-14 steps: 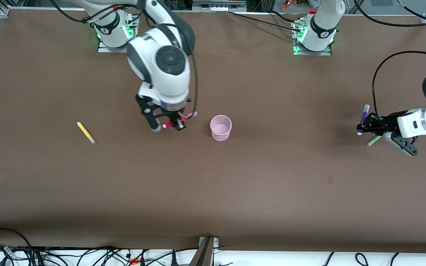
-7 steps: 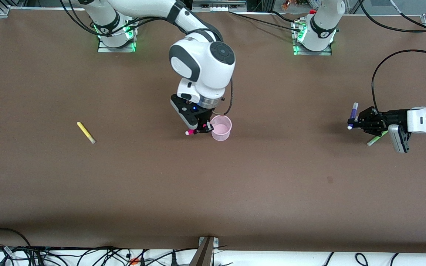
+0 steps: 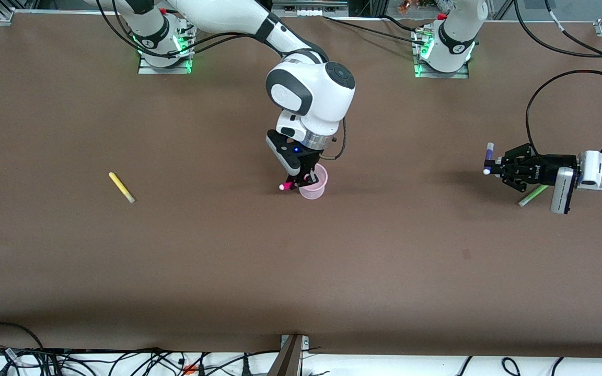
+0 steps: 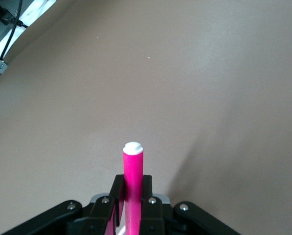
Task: Organize pens into pink holder with both arms
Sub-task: 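Lower the pink marker into the cup and open the right gripper, then withdraw the right gripper while the left gripper carries the purple marker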
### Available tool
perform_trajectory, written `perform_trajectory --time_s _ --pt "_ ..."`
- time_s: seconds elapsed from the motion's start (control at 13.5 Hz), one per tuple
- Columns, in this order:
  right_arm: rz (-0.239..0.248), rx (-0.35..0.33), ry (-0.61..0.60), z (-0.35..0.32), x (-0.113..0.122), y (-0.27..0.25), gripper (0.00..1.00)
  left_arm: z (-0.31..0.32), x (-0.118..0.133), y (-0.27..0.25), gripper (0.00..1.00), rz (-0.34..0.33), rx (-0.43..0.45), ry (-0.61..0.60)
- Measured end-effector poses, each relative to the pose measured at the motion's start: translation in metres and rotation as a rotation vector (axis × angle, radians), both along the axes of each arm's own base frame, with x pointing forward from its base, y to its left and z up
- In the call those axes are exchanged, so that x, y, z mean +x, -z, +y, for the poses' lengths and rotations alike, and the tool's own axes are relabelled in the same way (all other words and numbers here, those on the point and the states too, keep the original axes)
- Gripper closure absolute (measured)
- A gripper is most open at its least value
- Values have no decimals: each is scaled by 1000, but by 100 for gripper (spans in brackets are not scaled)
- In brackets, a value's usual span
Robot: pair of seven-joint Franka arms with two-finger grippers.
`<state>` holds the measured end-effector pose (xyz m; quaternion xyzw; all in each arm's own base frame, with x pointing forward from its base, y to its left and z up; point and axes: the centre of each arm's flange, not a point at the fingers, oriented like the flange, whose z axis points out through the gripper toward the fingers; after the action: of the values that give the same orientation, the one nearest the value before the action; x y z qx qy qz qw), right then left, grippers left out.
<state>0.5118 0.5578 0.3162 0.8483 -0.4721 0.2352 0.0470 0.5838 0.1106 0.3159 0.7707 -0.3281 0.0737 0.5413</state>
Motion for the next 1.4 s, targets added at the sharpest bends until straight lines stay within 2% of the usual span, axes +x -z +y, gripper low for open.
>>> perform_trajectory --time_s 0.22,0.52,0.74,0.89,1.03,1.18,1.26,1.33,1.4 --pt "-14 -35 -5 6 -7 19 83 -7 -2 1 81 -30 -111 42" --pt "-22 -42 -22 17 -19 21 83 -20 -4 -11 81 -86 -258 86" --pt "-25 -45 -28 19 -22 22 82 -28 -7 -15 81 -113 -309 128" --pt "-35 -55 -32 18 -21 22 78 -30 -9 -16 81 -117 -328 145" --pt "-52 -69 -41 17 -19 21 62 -34 -11 -21 81 -115 -369 157" --pt "-42 -107 -67 12 -14 14 39 -40 -12 -25 81 -112 -405 173" --pt "-17 -144 -91 5 -8 2 28 -42 -12 -27 81 -112 -413 181" --pt "40 -164 -113 -10 3 -19 22 -44 -12 -29 81 -114 -422 189" --pt "110 -138 -140 -31 20 -48 22 -49 -10 -32 81 -124 -440 191"
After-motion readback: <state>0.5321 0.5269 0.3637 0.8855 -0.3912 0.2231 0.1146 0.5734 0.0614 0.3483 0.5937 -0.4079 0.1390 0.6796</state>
